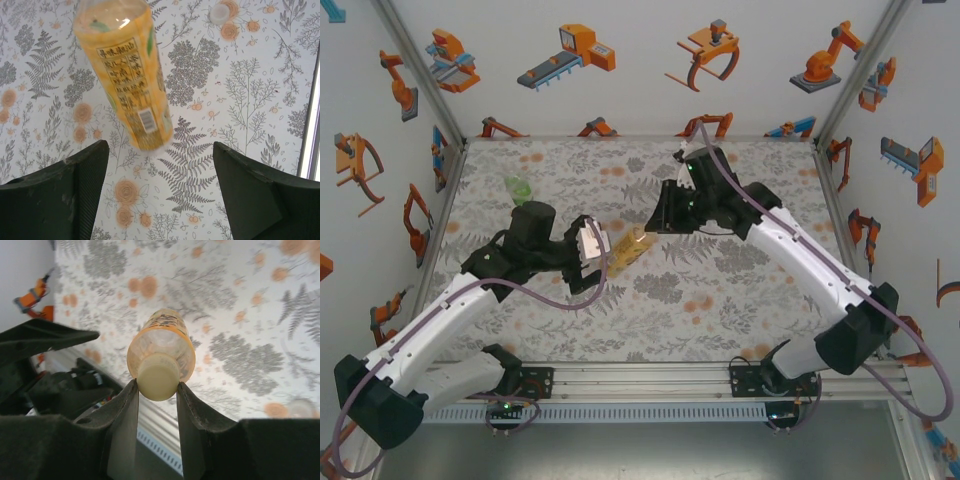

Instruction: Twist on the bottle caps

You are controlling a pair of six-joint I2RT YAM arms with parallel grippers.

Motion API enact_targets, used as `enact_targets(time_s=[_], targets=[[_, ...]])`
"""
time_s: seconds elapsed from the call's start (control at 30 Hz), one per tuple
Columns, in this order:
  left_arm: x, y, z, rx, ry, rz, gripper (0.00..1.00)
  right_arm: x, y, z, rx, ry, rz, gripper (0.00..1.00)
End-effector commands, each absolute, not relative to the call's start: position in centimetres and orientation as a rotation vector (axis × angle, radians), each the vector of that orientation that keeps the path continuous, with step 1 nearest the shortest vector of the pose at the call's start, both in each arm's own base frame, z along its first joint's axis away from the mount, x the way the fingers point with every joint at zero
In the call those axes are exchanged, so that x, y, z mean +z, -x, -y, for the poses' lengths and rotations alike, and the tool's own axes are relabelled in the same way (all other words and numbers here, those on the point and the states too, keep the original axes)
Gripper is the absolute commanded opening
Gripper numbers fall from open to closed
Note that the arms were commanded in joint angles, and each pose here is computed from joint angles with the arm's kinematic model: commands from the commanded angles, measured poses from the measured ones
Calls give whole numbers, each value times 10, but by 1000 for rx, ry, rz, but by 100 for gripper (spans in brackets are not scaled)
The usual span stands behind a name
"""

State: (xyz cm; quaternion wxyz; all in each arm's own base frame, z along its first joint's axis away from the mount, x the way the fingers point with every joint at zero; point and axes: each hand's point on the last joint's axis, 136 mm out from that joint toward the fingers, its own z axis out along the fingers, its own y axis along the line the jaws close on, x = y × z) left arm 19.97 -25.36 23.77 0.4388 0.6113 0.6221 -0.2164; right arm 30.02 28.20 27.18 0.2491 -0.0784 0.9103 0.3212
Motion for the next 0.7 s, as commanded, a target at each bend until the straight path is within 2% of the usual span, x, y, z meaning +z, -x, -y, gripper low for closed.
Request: enact_targets(time_s=[0.0,0.67], targets=[[241,-195,256,-564,-1520,-1520,78,271,-318,-260,649,279,-2479,0],[240,-196,255,-558,-1521,-1528,78,273,-447,-238,242,333,-2516,0]])
